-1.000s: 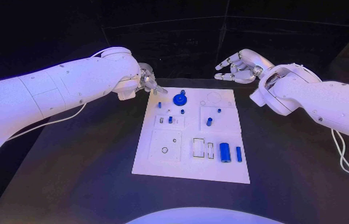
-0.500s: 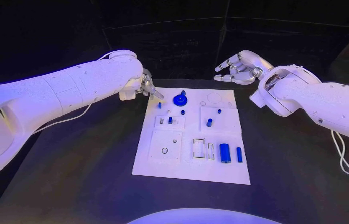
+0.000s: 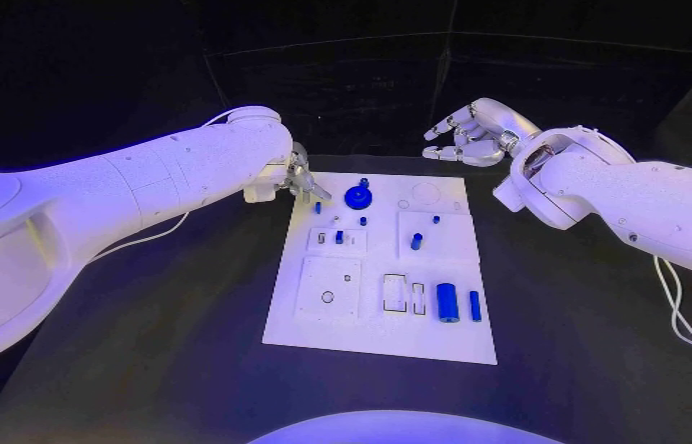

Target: Assemble the parts on the task board

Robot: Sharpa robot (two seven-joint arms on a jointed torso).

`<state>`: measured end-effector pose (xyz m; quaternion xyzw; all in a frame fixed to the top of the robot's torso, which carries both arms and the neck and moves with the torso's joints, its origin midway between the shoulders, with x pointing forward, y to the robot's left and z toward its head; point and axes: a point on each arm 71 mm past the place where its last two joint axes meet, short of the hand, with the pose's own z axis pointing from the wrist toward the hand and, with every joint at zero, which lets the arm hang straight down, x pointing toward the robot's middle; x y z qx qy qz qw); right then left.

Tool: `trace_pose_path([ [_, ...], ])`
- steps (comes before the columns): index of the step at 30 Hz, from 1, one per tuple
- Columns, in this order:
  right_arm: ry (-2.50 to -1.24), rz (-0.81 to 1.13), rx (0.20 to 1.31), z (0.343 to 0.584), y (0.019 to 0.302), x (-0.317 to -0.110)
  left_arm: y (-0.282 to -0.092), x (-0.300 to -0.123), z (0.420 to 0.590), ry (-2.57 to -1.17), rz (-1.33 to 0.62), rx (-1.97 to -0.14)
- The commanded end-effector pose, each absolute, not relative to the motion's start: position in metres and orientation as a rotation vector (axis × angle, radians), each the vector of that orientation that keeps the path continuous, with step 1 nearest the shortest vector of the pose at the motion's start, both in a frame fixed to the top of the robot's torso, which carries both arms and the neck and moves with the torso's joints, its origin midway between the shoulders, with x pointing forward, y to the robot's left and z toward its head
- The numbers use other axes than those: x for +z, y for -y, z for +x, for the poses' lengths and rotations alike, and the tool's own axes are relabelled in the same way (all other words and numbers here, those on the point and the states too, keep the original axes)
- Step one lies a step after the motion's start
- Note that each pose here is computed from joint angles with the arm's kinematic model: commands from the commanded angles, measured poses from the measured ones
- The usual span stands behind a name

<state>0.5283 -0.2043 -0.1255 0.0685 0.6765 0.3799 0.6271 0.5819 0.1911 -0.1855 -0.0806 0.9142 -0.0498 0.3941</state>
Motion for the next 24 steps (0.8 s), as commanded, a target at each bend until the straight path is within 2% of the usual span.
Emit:
trace_pose_path([
  [1,-1.551,0.149,0.881,0.5284,0.2025,-0.1242,-0.1881,-0.1855,0.5825,-2.324,-0.162,-0.135],
  [24,-1.553,0.147,0.884,0.5285,0.2008,-0.1244,-0.1857,-0.1921,0.5852,-2.342,-0.16,-0.132],
])
